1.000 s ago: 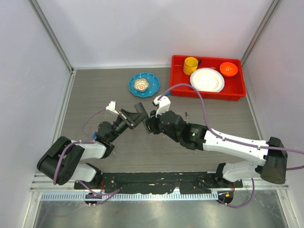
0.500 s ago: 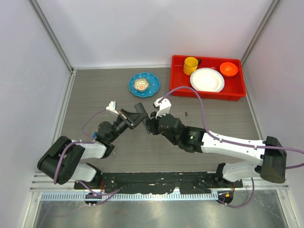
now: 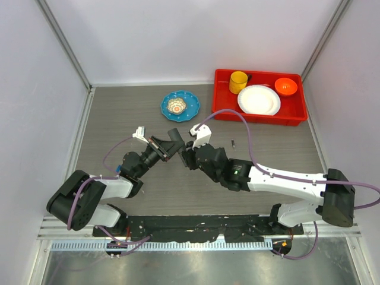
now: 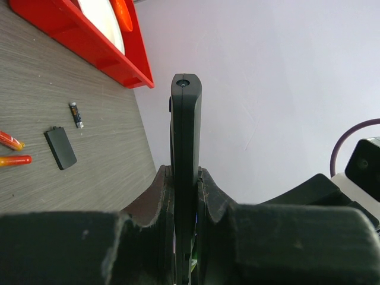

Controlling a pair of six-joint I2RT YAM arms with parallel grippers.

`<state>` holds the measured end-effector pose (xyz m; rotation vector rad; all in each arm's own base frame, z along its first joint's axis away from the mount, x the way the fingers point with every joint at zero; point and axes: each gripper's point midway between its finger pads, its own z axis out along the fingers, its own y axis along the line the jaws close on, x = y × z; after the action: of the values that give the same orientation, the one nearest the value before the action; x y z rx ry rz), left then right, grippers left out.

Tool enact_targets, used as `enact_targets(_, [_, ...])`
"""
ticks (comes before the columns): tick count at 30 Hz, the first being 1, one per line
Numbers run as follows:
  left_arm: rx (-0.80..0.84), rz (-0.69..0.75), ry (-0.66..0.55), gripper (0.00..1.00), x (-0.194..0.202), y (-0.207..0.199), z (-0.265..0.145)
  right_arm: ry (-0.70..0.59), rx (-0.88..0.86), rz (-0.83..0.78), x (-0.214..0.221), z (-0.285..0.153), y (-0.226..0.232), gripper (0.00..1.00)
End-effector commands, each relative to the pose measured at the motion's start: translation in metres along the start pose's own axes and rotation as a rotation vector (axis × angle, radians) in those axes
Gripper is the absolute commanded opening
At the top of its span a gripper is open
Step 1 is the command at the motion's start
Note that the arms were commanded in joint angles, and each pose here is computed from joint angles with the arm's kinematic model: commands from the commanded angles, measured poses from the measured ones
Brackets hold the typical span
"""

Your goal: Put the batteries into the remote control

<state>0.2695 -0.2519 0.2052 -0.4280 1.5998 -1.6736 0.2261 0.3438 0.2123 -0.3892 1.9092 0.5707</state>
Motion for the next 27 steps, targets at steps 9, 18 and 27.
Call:
enact_targets(9, [0.264,0.060,-0.064,0.00,-0.014,-0.067,-0.003,0.018,-0.017,0.016,0.003,0.000,0.009,0.01])
enact_targets(18, [0.278,0.067,-0.077,0.00,-0.017,-0.072,-0.004,0.113,-0.024,0.026,0.020,0.007,0.017,0.01])
enact_targets(27, [0.285,0.073,-0.103,0.00,-0.021,-0.076,-0.007,0.160,-0.030,0.045,0.029,0.008,0.021,0.01])
